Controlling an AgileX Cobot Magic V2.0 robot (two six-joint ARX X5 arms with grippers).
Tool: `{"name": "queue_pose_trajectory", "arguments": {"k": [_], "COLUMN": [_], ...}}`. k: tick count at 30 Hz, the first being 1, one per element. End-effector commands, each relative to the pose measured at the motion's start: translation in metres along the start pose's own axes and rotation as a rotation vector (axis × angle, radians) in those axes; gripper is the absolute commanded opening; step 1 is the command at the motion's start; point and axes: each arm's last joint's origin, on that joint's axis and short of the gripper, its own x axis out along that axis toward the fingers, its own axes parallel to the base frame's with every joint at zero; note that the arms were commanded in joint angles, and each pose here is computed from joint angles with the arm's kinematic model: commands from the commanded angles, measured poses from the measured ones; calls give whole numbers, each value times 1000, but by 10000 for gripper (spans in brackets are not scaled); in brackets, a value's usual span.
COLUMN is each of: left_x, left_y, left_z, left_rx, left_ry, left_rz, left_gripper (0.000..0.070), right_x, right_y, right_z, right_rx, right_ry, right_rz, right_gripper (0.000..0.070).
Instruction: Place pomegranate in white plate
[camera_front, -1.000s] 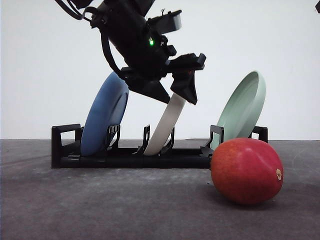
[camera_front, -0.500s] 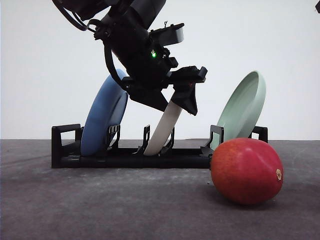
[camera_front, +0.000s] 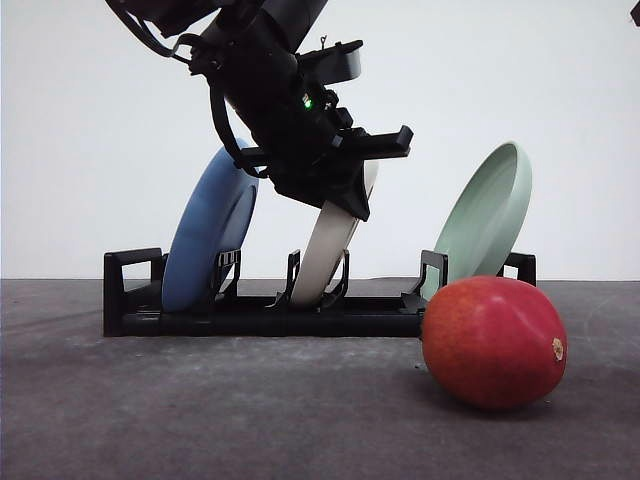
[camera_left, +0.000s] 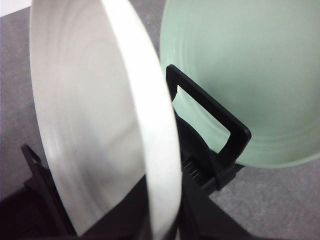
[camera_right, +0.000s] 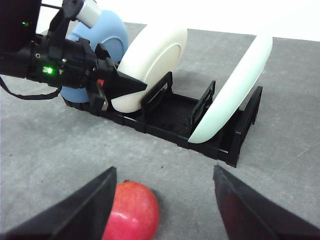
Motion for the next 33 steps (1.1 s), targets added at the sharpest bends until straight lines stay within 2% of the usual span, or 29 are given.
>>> {"name": "queue_pose_trajectory", "arguments": {"k": [1, 9, 19, 33], "left_x": [3, -11, -40, -88], "left_y": [-6, -4, -1, 4], "left_z": [1, 14, 40, 54], "left_rx": [-75, -185, -213, -212], "left_ry": [7, -40, -123, -118], "left_rz": [-33, -38, -49, -49], "left_gripper": [11, 11, 11, 10], "right_x": [-2, -2, -2, -2], "right_y": [1, 1, 1, 1], "right_z": [6, 6, 6, 6], "right_rx": [-2, -2, -2, -1], "right_ry": [-23, -23, -23, -23], "right_rz": [5, 5, 5, 5], "right_gripper": [389, 389, 389, 389]}}
